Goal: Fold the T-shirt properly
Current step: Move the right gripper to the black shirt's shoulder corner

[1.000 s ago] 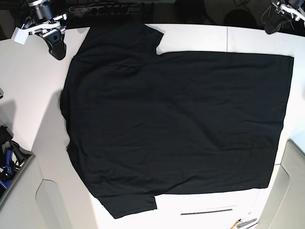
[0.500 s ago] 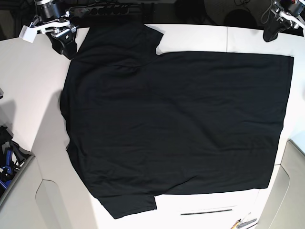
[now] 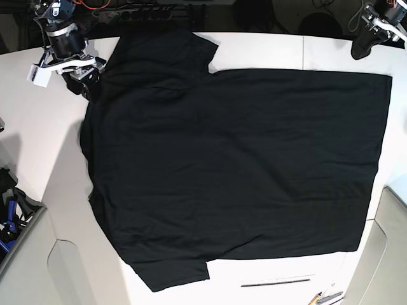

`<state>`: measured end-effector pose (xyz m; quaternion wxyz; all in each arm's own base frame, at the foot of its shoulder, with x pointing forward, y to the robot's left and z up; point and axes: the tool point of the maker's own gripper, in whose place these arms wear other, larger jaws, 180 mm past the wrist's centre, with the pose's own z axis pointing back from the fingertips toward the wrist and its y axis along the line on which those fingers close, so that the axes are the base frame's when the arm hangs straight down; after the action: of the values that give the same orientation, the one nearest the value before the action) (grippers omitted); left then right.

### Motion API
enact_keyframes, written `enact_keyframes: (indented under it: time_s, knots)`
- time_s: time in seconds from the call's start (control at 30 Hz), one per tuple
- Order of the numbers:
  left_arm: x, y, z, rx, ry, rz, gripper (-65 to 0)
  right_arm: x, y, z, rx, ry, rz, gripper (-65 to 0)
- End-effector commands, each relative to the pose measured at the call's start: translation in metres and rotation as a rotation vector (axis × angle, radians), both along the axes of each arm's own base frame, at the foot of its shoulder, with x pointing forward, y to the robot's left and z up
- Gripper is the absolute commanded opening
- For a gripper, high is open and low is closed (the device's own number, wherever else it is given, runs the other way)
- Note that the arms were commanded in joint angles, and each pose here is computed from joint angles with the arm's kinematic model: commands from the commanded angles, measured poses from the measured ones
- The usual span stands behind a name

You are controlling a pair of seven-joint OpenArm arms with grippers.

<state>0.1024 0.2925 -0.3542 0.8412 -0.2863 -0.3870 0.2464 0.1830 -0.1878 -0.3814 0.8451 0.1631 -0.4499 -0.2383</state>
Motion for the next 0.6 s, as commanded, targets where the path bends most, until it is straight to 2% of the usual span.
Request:
enact_keyframes:
  time_s: [0.0,0.13,0.27,0.57]
  knots:
    - [0.002,0.003,0.009,0.006,-0.029,-0.003,-65.0,0.002,-0.005,0.006,-0.021,-0.016,-0.013,-30.7]
    - [0.002,0.003,0.009,0.006,-0.029,-0.003,-65.0,-0.002,-0.013,0.0,-0.061,0.02,-0.034,-30.7]
    - [0.003,0.003,0.009,0.006,-0.029,-0.003,-65.0,0.0,-0.013,-0.001,-0.061,0.02,-0.036,-30.7]
    - [0.002,0.003,0.009,0.006,-0.029,-0.003,-65.0,0.005,-0.008,-0.037,0.002,0.071,-0.031,-30.7]
